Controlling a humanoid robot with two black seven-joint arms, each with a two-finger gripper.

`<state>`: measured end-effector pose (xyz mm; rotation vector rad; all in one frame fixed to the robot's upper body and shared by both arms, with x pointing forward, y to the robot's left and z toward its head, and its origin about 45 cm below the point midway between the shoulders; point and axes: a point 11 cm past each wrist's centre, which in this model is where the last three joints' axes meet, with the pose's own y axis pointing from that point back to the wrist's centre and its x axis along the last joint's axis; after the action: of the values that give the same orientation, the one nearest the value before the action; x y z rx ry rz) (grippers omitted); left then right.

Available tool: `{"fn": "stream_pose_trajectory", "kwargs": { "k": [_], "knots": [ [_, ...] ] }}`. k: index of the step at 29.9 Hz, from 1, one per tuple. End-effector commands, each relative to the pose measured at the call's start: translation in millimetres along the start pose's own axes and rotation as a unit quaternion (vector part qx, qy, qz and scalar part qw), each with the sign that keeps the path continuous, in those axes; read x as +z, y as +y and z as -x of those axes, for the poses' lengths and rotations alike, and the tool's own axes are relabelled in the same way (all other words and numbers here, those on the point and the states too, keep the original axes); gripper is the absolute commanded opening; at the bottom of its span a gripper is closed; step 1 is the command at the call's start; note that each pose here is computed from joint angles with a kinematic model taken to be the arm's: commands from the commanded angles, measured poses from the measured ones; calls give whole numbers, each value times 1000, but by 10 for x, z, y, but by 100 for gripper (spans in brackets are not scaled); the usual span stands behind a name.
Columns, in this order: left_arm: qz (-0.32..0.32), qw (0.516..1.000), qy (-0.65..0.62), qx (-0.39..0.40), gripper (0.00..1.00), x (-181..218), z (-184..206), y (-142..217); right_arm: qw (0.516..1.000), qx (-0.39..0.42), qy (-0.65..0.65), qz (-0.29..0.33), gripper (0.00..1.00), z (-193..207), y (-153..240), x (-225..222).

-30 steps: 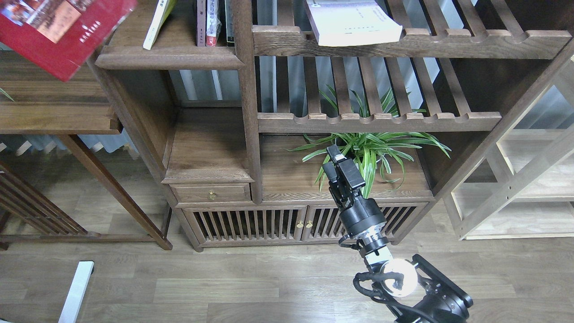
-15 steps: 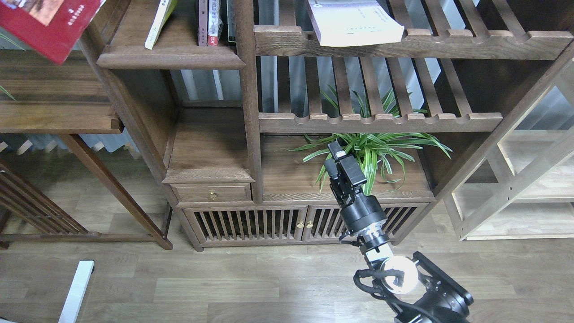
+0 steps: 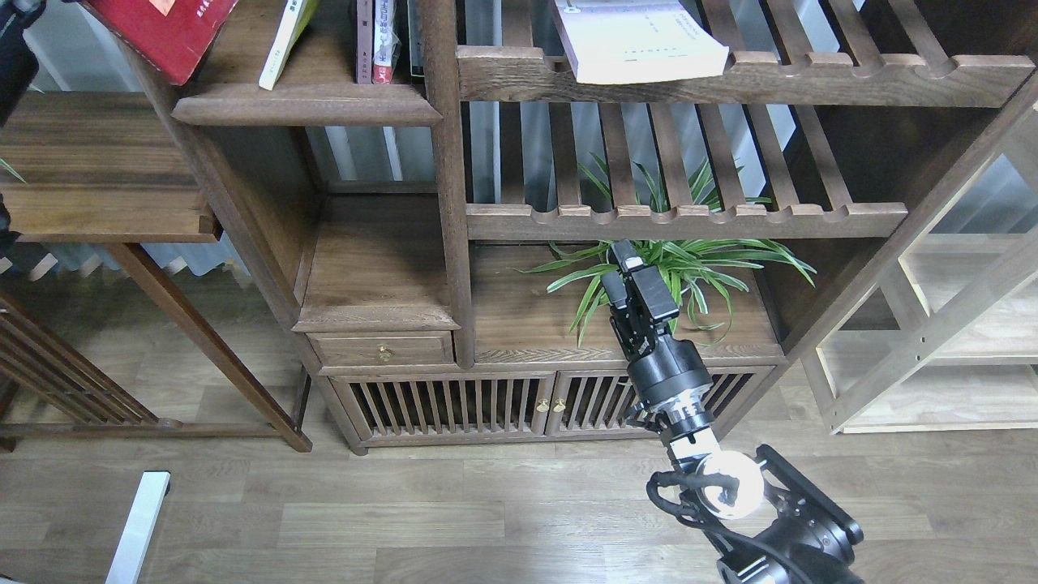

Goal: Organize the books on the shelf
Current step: 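Push the red book onto the upper shelf with the left gripper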

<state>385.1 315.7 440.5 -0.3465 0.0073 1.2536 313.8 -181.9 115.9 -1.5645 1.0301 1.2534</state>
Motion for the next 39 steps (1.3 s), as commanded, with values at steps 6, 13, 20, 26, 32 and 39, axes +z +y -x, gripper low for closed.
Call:
{"fn": "stream_pose_trajectory", "kwargs": {
  "k": [6, 13, 20, 26, 32, 39],
  "knots": [
    [-11, 1000, -16, -12, 0, -17, 63, -194, 1000, -2, 0, -16, 83, 13, -11, -94],
    [-9, 999, -40, -18, 0, 101, 139, -410, 1000, -4, 0, -26, 83, 22, -19, -158],
    [-19, 998, -52, -2, 0, 222, 18, -518, 1000, -4, 0, -27, 83, 23, -20, -163],
    [-37, 997, -60, 2, 0, 128, -50, -574, 1000, -2, 1, -20, 83, 12, -12, -120],
    [-49, 996, -69, 2, 0, 85, -18, -757, 1000, -2, 0, -20, 83, 11, -11, -116],
    [-48, 996, -76, 11, 0, 178, -33, -1061, 1000, 2, -3, -25, 83, -8, 13, -139]
  ]
}}
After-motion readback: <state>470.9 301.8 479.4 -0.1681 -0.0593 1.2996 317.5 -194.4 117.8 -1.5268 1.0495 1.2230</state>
